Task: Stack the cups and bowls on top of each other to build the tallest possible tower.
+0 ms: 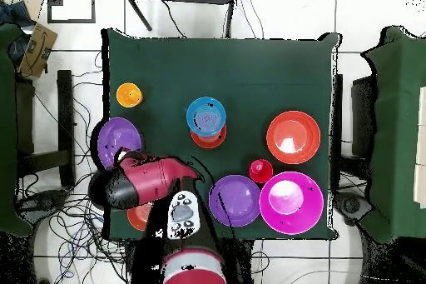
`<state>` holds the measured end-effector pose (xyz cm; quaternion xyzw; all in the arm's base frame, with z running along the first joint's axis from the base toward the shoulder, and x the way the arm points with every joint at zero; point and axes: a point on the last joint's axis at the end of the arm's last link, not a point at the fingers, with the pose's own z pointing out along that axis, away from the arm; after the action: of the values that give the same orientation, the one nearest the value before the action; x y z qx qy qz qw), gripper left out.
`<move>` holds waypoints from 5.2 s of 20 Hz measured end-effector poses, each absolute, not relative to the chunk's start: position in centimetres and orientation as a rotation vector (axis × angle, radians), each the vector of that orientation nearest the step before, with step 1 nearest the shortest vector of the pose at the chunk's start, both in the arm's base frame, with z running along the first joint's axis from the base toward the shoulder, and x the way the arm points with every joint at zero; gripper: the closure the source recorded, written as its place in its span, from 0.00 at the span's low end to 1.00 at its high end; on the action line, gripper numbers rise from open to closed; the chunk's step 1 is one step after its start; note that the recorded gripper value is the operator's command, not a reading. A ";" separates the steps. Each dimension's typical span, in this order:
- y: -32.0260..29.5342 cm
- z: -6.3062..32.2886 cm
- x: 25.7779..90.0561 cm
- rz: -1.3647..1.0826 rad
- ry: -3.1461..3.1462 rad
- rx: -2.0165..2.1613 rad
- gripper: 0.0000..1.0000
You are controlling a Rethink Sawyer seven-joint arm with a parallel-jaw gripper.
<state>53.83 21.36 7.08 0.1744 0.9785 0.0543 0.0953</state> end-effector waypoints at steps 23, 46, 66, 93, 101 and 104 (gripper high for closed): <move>8.9 20.4 62.3 0.128 2.900 0.841 1.00; -0.7 16.4 64.0 -0.044 2.885 0.708 1.00; -1.2 12.8 62.6 0.095 2.952 0.681 1.00; -2.5 12.2 62.8 0.091 2.935 0.514 1.00; -2.3 12.3 62.9 0.102 2.931 0.489 1.00; -2.5 12.4 62.8 0.108 2.929 0.492 1.00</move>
<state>62.85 -2.50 12.38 0.1650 0.9820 0.0363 0.0844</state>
